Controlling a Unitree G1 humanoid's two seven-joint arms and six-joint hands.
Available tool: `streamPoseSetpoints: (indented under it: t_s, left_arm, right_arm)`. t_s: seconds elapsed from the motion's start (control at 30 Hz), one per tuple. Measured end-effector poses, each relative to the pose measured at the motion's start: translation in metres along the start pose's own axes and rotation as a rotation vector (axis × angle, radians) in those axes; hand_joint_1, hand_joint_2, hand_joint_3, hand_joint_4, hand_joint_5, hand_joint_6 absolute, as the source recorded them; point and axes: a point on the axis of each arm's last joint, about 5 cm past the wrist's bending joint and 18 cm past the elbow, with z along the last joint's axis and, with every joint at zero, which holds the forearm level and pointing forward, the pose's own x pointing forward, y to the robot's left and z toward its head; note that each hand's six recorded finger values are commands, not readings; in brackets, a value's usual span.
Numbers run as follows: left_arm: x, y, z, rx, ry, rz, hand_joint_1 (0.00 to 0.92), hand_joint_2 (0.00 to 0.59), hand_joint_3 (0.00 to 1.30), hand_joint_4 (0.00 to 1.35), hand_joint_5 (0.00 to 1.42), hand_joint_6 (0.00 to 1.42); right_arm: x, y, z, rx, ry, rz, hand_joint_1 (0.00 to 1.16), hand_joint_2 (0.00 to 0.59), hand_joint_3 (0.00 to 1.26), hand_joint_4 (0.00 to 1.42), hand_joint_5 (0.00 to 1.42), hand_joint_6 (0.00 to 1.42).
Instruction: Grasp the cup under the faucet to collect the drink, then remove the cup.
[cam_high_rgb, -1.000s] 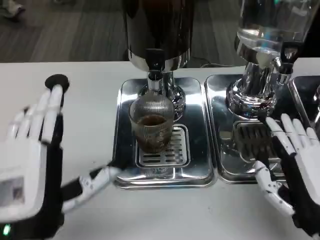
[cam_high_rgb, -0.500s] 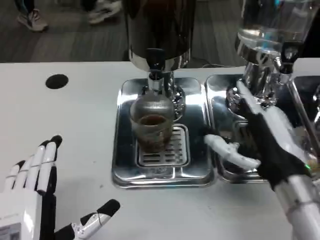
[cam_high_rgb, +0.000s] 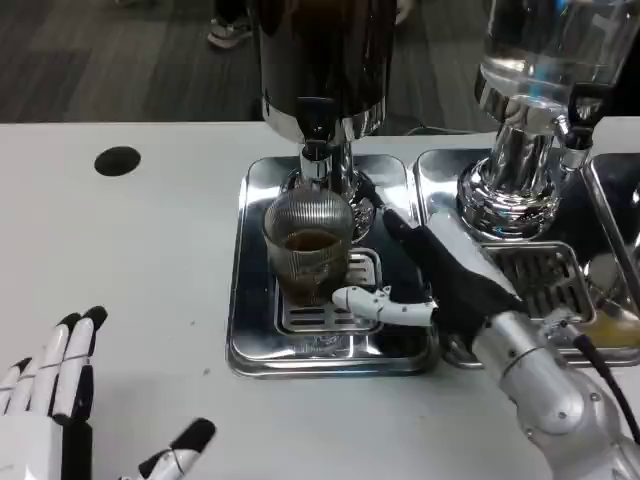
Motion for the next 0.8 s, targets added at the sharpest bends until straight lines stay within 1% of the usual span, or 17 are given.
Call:
streamPoseSetpoints:
  t_s: [0.07,0.23,0.33,0.43,0.47,0.53,0.63,0.73,0.8]
  left_arm:
    - [-0.002,0.0,-0.0004,0.006,0.004,-0.005,0.042,0.142,0.16,0.0,0.2,0.18]
    - [-0.005,0.001,-0.0013,0.04,0.002,-0.017,0.058,0.16,0.21,0.0,0.21,0.18]
    - [-0.007,0.001,-0.0023,0.061,0.01,-0.022,0.066,0.157,0.26,0.0,0.21,0.18]
    - [-0.007,0.002,-0.0027,0.065,0.014,-0.023,0.066,0.157,0.31,0.0,0.21,0.18]
    - [-0.008,0.002,-0.0028,0.065,0.015,-0.024,0.065,0.158,0.33,0.0,0.21,0.18]
    - [-0.008,0.002,-0.0031,0.065,0.016,-0.023,0.065,0.159,0.35,0.0,0.21,0.18]
    - [-0.007,0.003,-0.0049,0.07,0.022,-0.019,0.065,0.16,0.38,0.0,0.21,0.18]
    - [-0.007,0.004,-0.0067,0.076,0.025,-0.015,0.063,0.192,0.45,0.0,0.21,0.18]
    - [-0.006,0.004,-0.0074,0.075,0.027,-0.013,0.067,0.199,0.52,0.0,0.21,0.18]
  right_arm:
    - [0.003,0.0014,-0.0001,0.002,0.005,0.007,0.66,0.179,0.0,0.0,0.0,0.03]
    - [0.01,0.0035,-0.0058,0.013,0.047,0.004,0.66,0.178,0.0,0.0,0.0,0.03]
    - [0.012,0.0068,-0.0069,0.037,0.058,0.001,0.66,0.181,0.0,0.0,0.0,0.03]
    - [0.013,0.0085,-0.0056,0.053,0.055,-0.008,0.66,0.183,0.0,0.0,0.0,0.03]
    - [0.014,0.009,-0.0046,0.055,0.05,-0.02,0.66,0.184,0.0,0.0,0.0,0.03]
    - [0.014,0.009,-0.0036,0.048,0.044,-0.032,0.66,0.185,0.0,0.0,0.0,0.04]
    - [0.015,0.0117,-0.0017,0.032,0.032,-0.056,0.66,0.184,0.0,0.0,0.0,0.04]
    - [0.015,0.0147,0.0004,0.026,0.02,-0.057,0.67,0.172,0.0,0.0,0.0,0.05]
    - [0.016,0.0169,0.0018,0.024,0.014,-0.059,0.68,0.174,0.0,0.0,0.0,0.05]
